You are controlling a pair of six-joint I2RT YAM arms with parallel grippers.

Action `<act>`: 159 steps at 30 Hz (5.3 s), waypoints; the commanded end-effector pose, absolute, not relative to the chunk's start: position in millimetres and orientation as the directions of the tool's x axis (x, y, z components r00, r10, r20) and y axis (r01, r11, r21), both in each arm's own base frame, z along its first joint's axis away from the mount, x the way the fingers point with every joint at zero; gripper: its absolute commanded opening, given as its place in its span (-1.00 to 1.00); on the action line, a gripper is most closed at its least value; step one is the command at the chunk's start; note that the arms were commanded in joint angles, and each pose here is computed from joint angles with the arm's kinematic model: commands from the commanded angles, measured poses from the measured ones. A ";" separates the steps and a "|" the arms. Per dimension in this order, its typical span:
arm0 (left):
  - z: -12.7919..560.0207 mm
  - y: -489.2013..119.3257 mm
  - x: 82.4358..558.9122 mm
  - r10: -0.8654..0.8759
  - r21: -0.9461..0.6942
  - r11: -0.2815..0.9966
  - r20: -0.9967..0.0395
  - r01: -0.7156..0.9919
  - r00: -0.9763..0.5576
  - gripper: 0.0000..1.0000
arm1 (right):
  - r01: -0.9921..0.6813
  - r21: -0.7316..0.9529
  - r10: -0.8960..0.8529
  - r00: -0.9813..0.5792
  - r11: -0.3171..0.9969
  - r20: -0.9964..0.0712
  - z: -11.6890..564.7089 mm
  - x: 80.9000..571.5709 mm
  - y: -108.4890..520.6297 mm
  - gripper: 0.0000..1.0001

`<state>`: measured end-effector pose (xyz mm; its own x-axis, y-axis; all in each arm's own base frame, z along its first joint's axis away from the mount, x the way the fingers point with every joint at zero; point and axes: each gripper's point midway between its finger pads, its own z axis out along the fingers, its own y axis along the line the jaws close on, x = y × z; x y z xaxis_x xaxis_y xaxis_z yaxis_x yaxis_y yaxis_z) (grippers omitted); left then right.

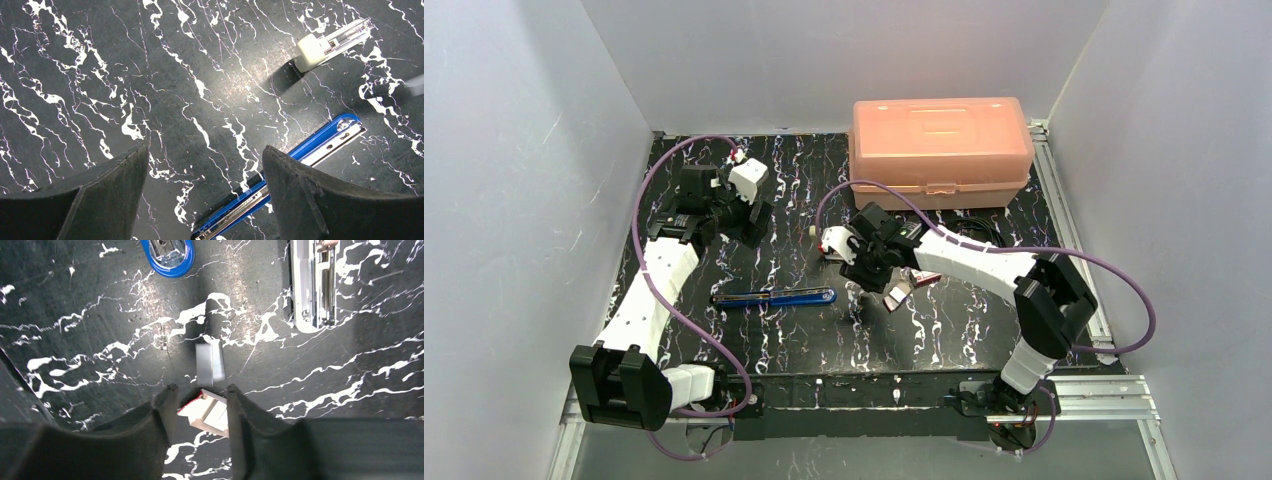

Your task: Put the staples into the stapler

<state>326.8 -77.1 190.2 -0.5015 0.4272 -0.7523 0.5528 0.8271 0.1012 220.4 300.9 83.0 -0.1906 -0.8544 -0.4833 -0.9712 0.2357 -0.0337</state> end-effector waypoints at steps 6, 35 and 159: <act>191.6 -80.4 323.4 0.411 0.076 0.825 -0.761 0.561 -0.501 0.63 | -0.976 -0.035 -0.847 -0.170 0.216 -0.504 96.0 218.5 304.4 0.27; 186.6 -75.3 318.5 0.423 0.093 0.825 -0.756 0.557 -0.500 0.63 | -0.976 -0.081 -0.823 0.212 -0.200 -0.527 45.7 213.7 325.9 0.07; 190.8 -70.3 319.4 0.377 0.052 0.849 -0.758 0.527 -0.532 0.64 | -1.000 0.019 -0.866 -0.025 0.017 -0.499 23.2 190.1 309.6 -0.19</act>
<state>319.3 -70.5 177.9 -0.5573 0.3765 -0.7400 0.5200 0.8531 0.0424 190.9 317.0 23.8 -0.0214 -0.8624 -0.5057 -0.9994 0.0044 0.0349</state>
